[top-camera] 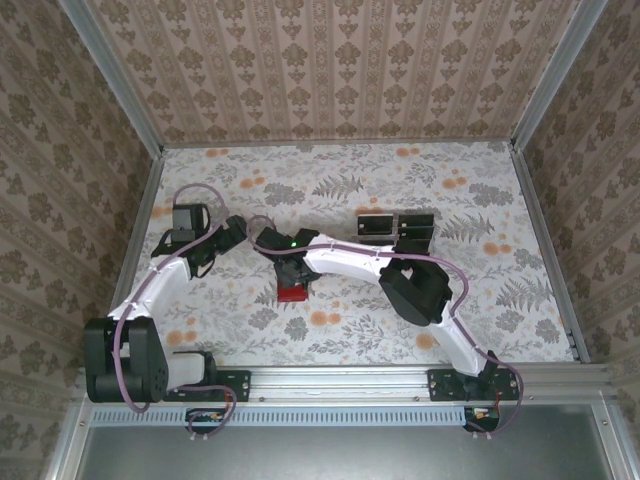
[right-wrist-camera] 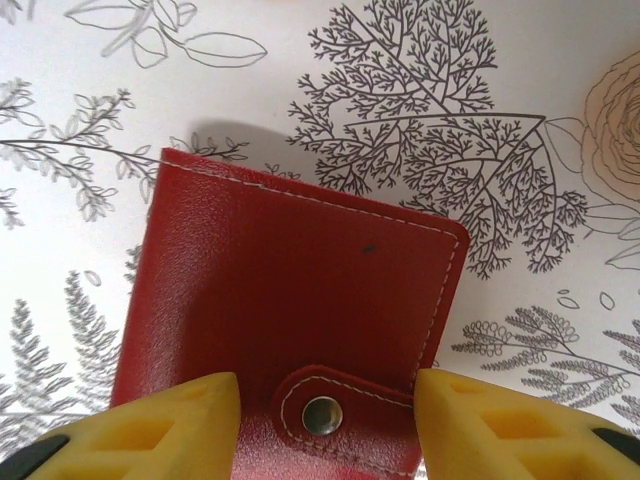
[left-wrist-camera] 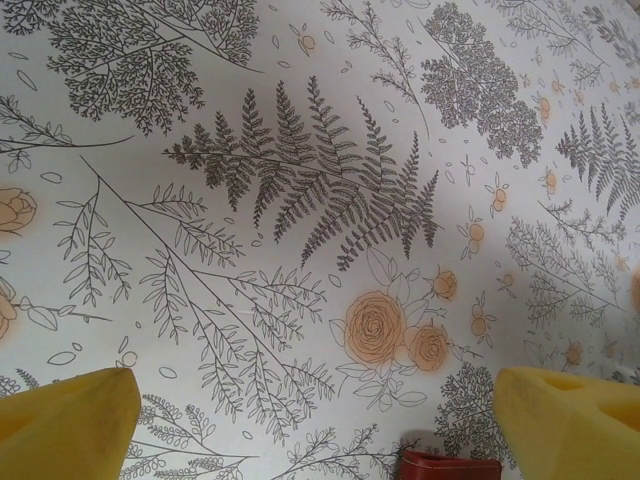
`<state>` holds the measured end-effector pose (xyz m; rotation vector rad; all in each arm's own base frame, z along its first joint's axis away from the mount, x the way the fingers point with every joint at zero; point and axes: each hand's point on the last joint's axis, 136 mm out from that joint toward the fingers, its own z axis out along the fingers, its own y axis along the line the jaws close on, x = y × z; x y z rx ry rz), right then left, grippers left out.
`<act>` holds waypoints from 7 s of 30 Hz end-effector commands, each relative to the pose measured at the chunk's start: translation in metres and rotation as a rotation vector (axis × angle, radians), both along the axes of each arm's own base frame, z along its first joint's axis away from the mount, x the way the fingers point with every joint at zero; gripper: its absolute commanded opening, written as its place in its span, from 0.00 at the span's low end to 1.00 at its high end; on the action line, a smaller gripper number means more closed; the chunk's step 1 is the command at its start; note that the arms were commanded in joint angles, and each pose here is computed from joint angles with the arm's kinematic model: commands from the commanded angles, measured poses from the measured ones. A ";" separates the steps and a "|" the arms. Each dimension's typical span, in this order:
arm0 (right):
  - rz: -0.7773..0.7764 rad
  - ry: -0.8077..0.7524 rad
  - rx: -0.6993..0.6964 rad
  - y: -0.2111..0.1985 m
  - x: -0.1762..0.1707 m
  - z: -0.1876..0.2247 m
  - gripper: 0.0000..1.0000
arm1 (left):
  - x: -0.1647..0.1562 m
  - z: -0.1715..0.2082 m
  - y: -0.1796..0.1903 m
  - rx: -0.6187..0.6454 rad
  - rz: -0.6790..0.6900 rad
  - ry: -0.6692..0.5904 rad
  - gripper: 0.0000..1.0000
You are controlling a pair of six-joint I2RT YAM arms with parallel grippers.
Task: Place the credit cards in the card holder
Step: Pick up the card holder from the center of the table, then open the button on the card holder, then open the card holder at the center of the table.
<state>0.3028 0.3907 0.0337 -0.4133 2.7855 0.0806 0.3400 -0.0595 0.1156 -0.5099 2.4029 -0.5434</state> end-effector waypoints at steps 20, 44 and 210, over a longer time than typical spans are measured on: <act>0.031 -0.037 -0.094 -0.022 0.000 0.001 0.00 | -0.005 -0.005 -0.004 -0.042 -0.011 0.023 1.00; -0.036 -0.185 0.174 -0.038 0.011 0.105 0.00 | -0.026 -0.006 -0.115 -0.272 -0.193 -0.033 1.00; -0.306 -0.091 0.481 -0.149 -0.043 0.033 0.00 | -0.092 -0.077 -0.154 0.116 -0.421 0.053 0.72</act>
